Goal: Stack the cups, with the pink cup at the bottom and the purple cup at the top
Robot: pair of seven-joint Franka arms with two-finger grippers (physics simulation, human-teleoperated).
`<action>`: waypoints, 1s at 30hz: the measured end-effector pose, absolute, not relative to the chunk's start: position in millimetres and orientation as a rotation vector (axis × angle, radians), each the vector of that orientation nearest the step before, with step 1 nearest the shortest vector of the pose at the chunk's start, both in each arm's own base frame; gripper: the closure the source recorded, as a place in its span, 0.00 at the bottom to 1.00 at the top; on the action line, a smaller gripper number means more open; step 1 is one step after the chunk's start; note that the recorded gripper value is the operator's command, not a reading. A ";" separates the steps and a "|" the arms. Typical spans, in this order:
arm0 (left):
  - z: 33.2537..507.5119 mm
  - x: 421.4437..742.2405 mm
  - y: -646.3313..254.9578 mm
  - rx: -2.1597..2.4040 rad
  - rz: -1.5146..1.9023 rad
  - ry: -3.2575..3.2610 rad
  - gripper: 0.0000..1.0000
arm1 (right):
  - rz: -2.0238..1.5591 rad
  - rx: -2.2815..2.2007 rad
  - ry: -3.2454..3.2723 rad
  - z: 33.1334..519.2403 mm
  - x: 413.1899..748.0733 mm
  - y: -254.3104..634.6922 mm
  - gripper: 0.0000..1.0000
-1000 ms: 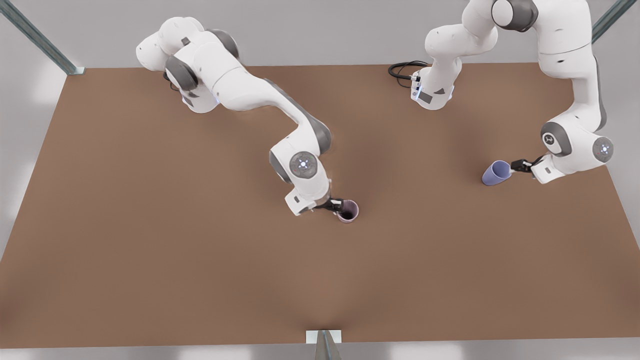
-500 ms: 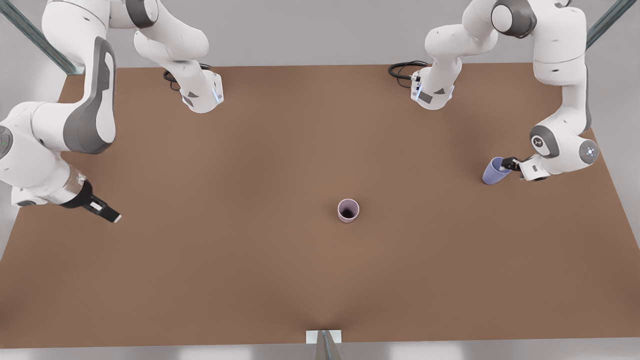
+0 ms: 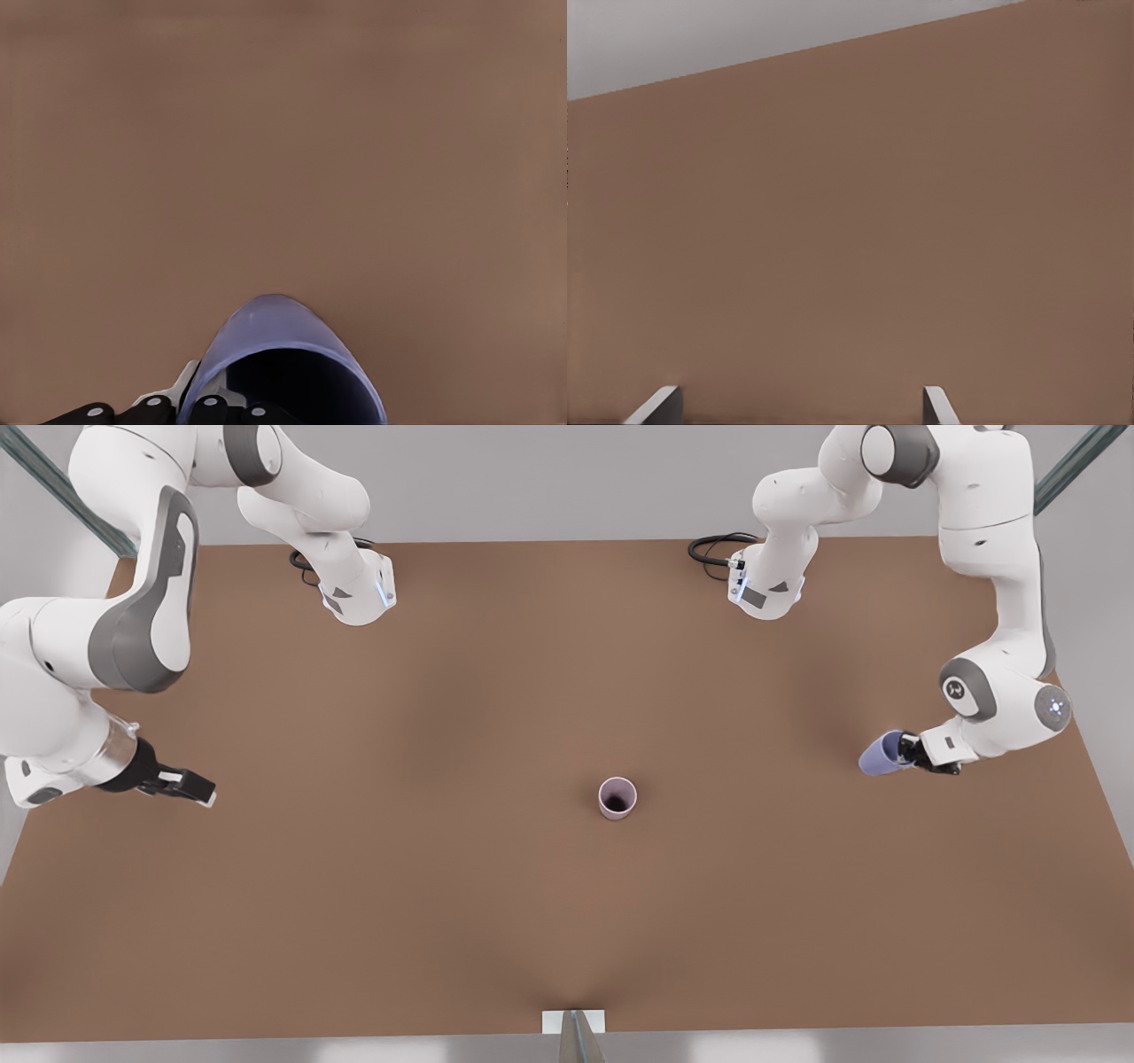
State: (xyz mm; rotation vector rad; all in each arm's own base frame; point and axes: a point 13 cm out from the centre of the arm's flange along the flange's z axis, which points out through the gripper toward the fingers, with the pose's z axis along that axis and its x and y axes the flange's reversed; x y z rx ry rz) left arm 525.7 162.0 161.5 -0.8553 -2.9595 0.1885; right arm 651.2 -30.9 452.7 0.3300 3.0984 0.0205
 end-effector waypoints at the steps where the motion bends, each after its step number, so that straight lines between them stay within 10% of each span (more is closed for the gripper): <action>1: 182.3 543.0 133.6 -0.920 0.185 -2.958 0.79 | 0.035 0.324 3.102 452.4 650.7 -33.6 0.00; 14: 265.9 617.5 -294.6 -1.197 0.307 -2.885 0.79 | 0.052 0.172 3.113 432.7 662.6 -38.1 0.00; 30: 232.2 591.6 -395.0 -0.526 0.267 -2.981 0.79 | 0.041 0.079 3.075 433.2 673.9 -41.2 0.00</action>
